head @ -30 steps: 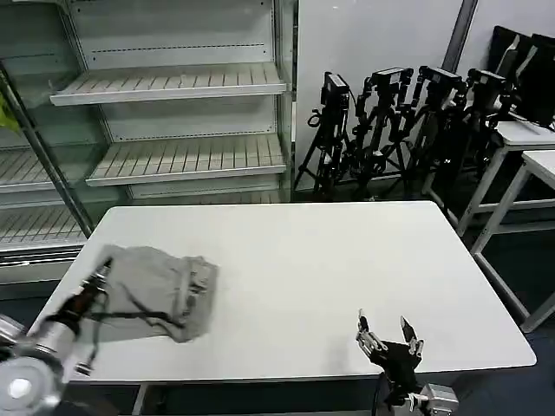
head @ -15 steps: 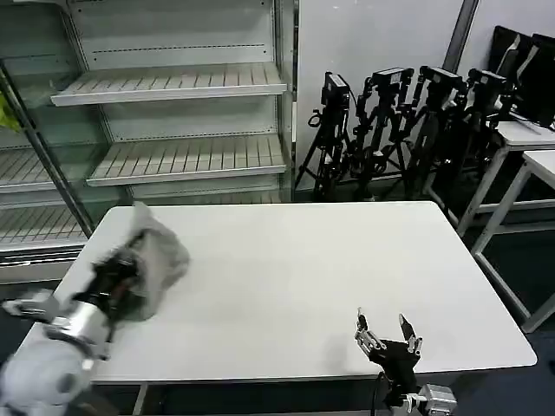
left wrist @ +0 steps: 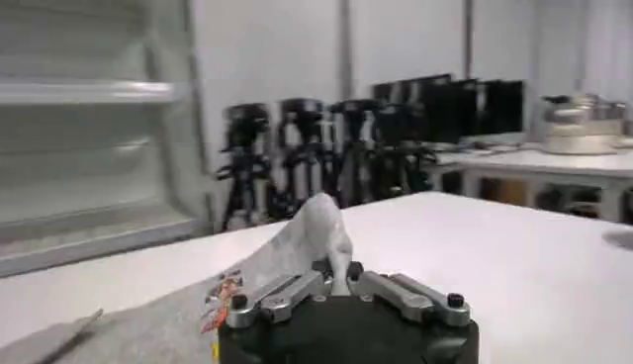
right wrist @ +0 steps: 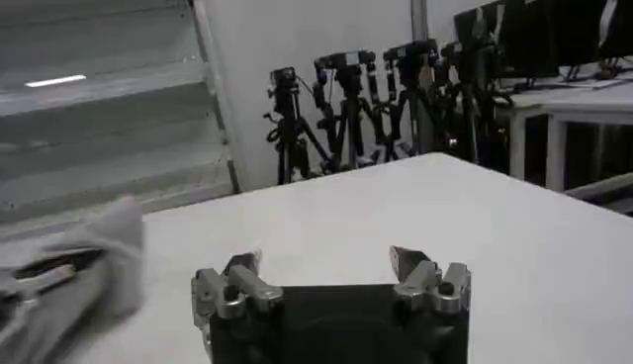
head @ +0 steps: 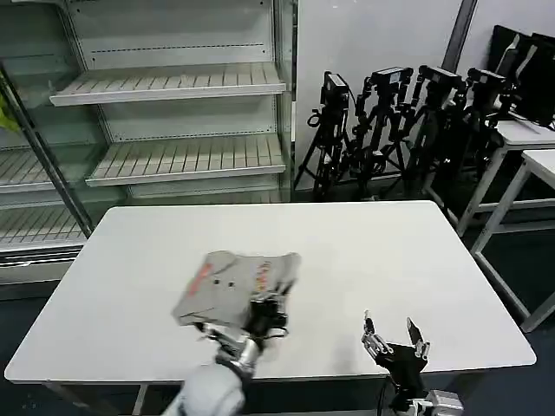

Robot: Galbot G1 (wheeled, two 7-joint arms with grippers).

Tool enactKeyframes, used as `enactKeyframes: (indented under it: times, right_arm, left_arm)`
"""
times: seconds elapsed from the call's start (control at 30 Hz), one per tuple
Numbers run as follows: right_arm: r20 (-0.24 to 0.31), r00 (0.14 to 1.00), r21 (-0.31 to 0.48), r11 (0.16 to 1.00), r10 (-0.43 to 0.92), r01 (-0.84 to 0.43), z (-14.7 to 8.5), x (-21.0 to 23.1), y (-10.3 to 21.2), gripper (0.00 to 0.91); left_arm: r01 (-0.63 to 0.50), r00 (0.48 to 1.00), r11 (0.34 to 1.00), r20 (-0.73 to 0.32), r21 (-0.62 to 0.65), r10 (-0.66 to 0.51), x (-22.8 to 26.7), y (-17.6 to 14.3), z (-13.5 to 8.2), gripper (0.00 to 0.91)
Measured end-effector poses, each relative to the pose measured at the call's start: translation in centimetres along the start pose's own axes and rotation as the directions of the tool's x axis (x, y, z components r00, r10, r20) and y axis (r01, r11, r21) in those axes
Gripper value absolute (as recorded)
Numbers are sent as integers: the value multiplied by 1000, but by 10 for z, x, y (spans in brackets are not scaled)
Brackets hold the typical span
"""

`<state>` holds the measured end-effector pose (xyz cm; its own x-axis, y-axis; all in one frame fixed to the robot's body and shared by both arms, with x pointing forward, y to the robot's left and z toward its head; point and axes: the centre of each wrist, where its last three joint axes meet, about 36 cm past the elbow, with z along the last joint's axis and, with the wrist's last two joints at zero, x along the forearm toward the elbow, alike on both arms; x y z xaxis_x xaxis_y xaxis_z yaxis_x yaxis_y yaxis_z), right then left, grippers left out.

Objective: Fold and organize the clothes.

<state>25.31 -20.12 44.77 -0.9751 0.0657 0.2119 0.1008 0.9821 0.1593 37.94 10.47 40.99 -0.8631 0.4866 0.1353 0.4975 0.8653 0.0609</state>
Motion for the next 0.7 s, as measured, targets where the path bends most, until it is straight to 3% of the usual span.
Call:
enactKeyframes:
  times: [0.07, 0.1, 0.43, 0.7]
  right_arm:
    - [1, 1000, -2, 1000, -2, 2, 0, 0, 1, 907]
    - [2, 1000, -2, 1000, -4, 4, 0, 0, 1, 907]
    - [9, 1000, 9, 1000, -9, 9, -2, -2, 0, 907]
    - [25, 999, 25, 1000, -19, 19, -5, -2, 0, 907]
  left_arm:
    - [-7, 1000, 1000, -2, -17, 7, -13, -10, 1, 574]
    - [-8, 1000, 1000, -6, -23, 8, -19, -14, 1, 907]
    - [24, 999, 999, -25, -33, -25, -76, -35, -5, 907]
    - [28, 1000, 999, 6, 27, -28, -95, -38, -20, 907]
